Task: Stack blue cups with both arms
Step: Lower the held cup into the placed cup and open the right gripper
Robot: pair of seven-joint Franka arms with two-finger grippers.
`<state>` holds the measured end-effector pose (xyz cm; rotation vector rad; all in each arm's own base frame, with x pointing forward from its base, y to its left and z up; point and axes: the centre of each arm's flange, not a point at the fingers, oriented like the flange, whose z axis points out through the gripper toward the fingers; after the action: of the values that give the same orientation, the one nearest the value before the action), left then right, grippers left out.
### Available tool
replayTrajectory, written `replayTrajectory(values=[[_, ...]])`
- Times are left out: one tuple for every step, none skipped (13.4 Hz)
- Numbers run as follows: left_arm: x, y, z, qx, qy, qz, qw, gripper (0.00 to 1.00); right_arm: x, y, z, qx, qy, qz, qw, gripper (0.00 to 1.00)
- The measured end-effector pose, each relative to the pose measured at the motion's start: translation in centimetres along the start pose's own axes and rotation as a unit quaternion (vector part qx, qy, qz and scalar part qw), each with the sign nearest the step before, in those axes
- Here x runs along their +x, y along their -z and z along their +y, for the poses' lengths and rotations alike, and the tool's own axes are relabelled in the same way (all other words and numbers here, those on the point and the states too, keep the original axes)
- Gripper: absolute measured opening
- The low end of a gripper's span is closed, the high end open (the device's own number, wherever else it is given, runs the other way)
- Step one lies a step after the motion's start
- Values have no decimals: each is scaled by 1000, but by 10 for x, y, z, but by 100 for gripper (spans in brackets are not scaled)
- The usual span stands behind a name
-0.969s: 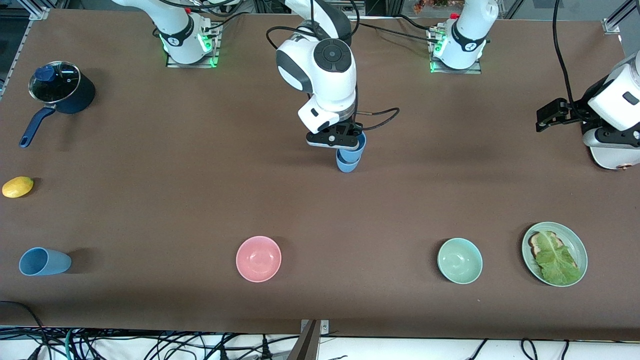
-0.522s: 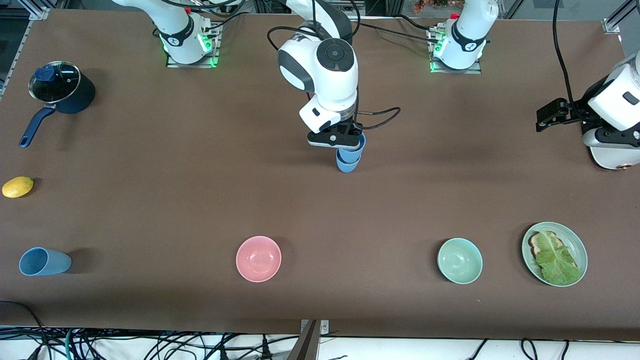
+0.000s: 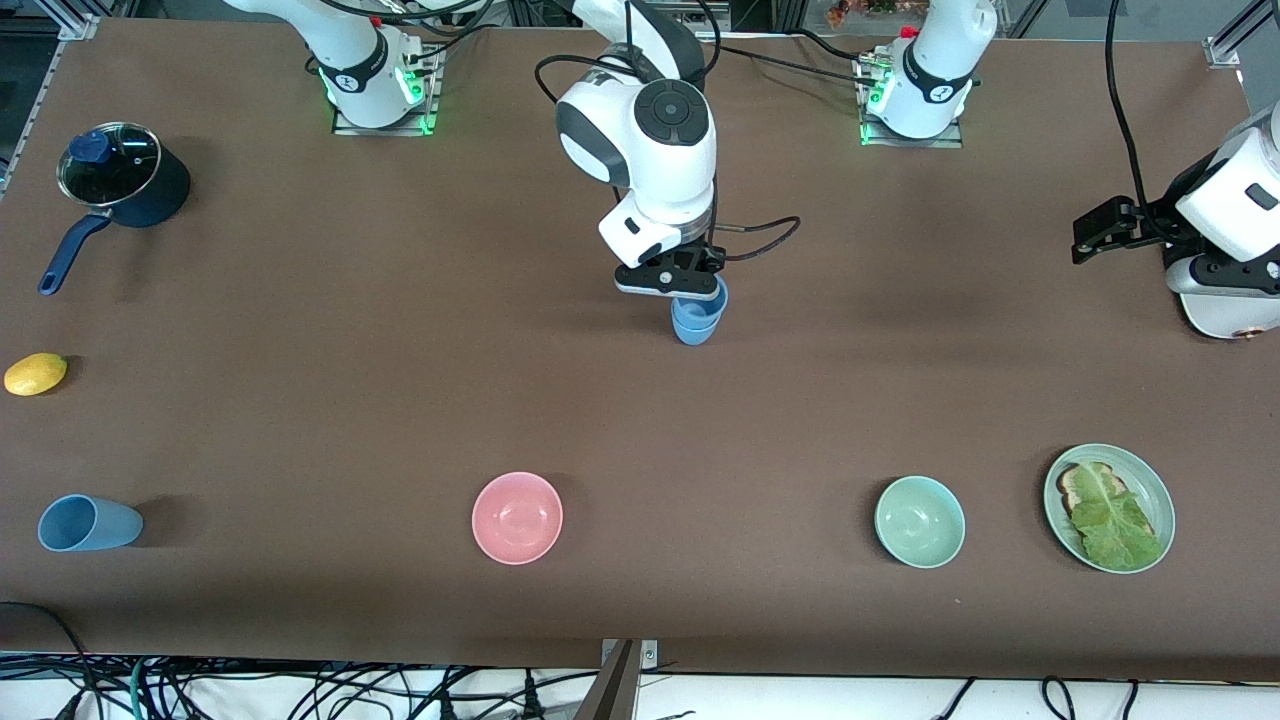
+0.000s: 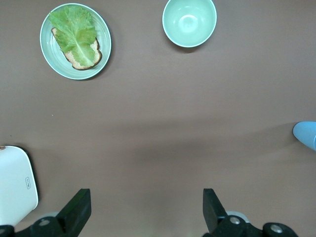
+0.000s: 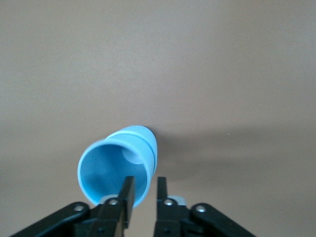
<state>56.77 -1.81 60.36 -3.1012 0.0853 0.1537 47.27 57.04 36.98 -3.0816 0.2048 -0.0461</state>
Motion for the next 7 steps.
replayTrajectory(values=[[0, 0, 0, 0, 0, 0, 1000, 100, 0, 0, 0, 0, 0, 0, 1000, 39], [0, 0, 0, 0, 0, 0, 1000, 100, 1, 1, 0, 0, -1, 1, 1000, 50], [0, 0, 0, 0, 0, 0, 1000, 100, 4, 4, 2, 2, -3, 3, 1000, 59], [0, 0, 0, 0, 0, 0, 1000, 100, 11, 15, 5, 7, -8, 8, 1000, 70], [0, 0, 0, 0, 0, 0, 1000, 100, 22, 31, 15, 9, -17, 12, 1000, 82], [0, 0, 0, 0, 0, 0, 1000, 100, 36, 51, 29, 9, -25, 14, 1000, 94], [0, 0, 0, 0, 0, -2, 1000, 100, 51, 75, 47, 7, -27, 16, 999, 100]])
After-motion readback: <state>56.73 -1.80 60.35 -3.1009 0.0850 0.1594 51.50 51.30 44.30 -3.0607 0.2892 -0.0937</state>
